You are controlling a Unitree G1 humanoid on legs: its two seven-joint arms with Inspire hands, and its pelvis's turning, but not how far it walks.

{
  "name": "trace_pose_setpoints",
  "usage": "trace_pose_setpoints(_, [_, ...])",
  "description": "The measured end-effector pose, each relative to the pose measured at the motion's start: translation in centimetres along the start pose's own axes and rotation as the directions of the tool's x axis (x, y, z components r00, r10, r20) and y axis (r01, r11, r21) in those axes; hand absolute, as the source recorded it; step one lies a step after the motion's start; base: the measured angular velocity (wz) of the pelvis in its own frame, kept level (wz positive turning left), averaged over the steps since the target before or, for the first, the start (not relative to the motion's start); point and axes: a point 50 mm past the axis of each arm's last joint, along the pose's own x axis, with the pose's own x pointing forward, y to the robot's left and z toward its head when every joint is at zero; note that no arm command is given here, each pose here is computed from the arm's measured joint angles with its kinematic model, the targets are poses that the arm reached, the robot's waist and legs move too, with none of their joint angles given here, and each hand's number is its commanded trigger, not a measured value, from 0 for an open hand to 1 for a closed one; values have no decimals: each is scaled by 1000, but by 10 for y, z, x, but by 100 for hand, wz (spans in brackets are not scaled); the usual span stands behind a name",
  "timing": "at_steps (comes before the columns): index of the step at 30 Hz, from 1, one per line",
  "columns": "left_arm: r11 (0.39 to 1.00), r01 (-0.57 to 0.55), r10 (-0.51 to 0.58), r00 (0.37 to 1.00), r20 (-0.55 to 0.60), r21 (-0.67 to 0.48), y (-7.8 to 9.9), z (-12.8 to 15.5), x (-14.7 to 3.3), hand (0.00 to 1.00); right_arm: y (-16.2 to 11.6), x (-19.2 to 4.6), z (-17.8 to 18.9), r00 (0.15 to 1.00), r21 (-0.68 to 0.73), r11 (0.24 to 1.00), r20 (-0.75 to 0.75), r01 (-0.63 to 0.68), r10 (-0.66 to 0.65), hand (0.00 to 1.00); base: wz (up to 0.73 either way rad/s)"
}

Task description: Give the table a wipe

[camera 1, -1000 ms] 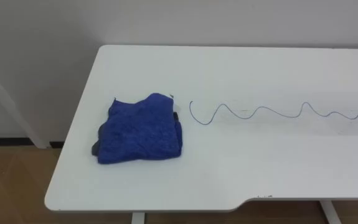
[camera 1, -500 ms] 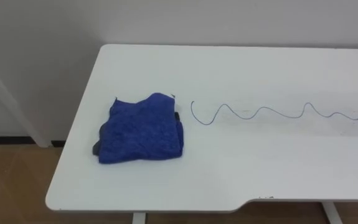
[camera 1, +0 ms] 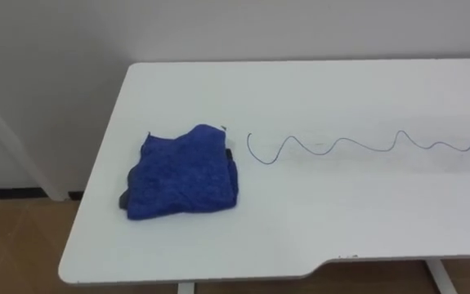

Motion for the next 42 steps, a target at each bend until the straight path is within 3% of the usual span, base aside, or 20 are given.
trace_pose_setpoints(2, [999, -16, 16, 1000, -3, -33, 5, -2, 0, 0, -12, 2, -4, 997, 158, 985, -49, 70, -63, 0, -10])
trace_pose_setpoints(6, [997, -45, 45, 999, 6, -66, 16, 0, 0, 0, -28, 1, 10, 987, 303, 940, -33, 158, -155, 0, -18])
trace_pose_setpoints(10, [993, -98, 101, 994, 42, -61, 37, 11, 0, 0, -39, -13, 79, 940, 341, 914, 180, 218, -291, 0, -18])
trace_pose_setpoints(12, [993, -106, 109, 993, 48, -54, 41, 10, -1, 0, -47, -29, 120, 869, 331, 910, 338, 250, -362, 0, -19])
trace_pose_setpoints(14, [991, -118, 121, 991, 59, -56, 46, 13, -1, 0, -52, -63, 174, 709, 329, 900, 558, 287, -430, 0, -15])
trace_pose_setpoints(18, [990, -136, 137, 988, 70, -24, 53, 13, -1, 0, -49, -110, 224, 467, 322, 895, 769, 307, -437, 0, 3])
trace_pose_setpoints(20, [989, -150, 151, 985, 80, -9, 58, 12, -3, 0, -41, -144, 246, 302, 310, 900, 865, 307, -401, 0, 23])
trace_pose_setpoints(22, [986, -168, 167, 981, 98, -5, 64, 15, -4, 0, -35, -166, 255, 204, 298, 909, 909, 292, -363, 0, 32])
trace_pose_setpoints(24, [986, -164, 161, 980, 114, 12, 63, 18, -5, 0, -27, -194, 261, 69, 281, 914, 947, 292, -313, 0, 9])
trace_pose_setpoints(26, [987, -151, 143, 981, 134, 52, 58, 23, -5, 0, -6, -229, 263, -119, 224, 922, 973, 315, -196, 0, -4])
trace_pose_setpoints(29, [988, -136, 122, 979, 165, 76, 56, 29, -5, 0, 15, -245, 258, -214, 141, 923, 975, 359, -66, 0, 17])
trace_pose_setpoints(35, [986, -124, 102, 977, 187, 114, 52, 36, -5, 0, 50, -269, 256, -303, 18, 901, 944, 433, 126, 0, 13])
trace_pose_setpoints(40, [980, -137, 105, 973, 204, 147, 57, 44, -5, 0, 87, -294, 243, -423, -37, 819, 842, 573, 335, 0, -7])
trace_pose_setpoints(42, [975, -125, 83, 972, 218, 184, 54, 52, -4, 0, 94, -291, 237, -417, -53, 790, 827, 610, 378, 0, 81])
